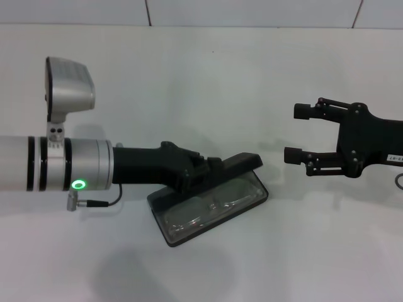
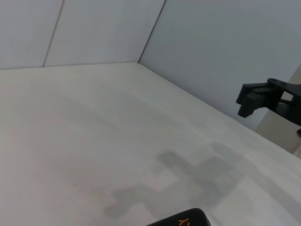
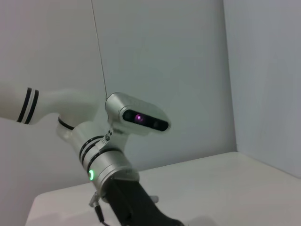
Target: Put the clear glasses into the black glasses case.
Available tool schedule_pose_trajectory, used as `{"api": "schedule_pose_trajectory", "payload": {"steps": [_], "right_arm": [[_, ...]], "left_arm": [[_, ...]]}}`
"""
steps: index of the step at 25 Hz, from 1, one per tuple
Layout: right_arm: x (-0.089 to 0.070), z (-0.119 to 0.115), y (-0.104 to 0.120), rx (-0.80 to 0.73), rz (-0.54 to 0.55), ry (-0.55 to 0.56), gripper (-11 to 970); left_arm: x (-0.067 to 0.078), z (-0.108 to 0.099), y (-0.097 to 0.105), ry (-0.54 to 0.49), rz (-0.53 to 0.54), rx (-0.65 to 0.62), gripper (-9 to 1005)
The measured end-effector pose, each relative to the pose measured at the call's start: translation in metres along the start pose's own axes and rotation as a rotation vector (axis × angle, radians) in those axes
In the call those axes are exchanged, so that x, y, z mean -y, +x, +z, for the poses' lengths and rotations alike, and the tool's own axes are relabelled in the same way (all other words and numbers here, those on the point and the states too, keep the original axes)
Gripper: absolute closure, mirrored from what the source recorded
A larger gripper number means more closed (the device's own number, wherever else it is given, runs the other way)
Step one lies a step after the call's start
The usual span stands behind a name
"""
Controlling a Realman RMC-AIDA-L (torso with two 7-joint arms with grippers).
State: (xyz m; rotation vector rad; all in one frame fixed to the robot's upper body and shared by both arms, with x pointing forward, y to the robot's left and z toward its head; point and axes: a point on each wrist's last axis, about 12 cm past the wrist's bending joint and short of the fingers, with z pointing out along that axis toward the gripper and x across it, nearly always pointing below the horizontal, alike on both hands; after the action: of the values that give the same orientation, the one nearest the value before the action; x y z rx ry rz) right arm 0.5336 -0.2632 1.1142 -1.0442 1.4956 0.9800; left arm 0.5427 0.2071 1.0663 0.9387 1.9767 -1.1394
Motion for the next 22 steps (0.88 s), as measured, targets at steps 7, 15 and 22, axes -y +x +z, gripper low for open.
{"api": "schedule_pose_trajectory", "payload": {"steps": [7,15,22], "right_arm": [[0.002,0.001,0.0,-0.006,-0.003,0.014,87],[0.003,0.002,-0.001,-0.004,-0.009,0.013,87],[0.003,0.001,-0.002,-0.001,-0.009,0.012,87]], "left_arm": [[-0.001,0.003,0.017,-0.019,-0.033,-0.016,953],[0.003,0.0,0.012,0.011,-0.03,0.034,951],[0.024,-0.032,-0.036,0.081,0.208,0.268,947]]}}
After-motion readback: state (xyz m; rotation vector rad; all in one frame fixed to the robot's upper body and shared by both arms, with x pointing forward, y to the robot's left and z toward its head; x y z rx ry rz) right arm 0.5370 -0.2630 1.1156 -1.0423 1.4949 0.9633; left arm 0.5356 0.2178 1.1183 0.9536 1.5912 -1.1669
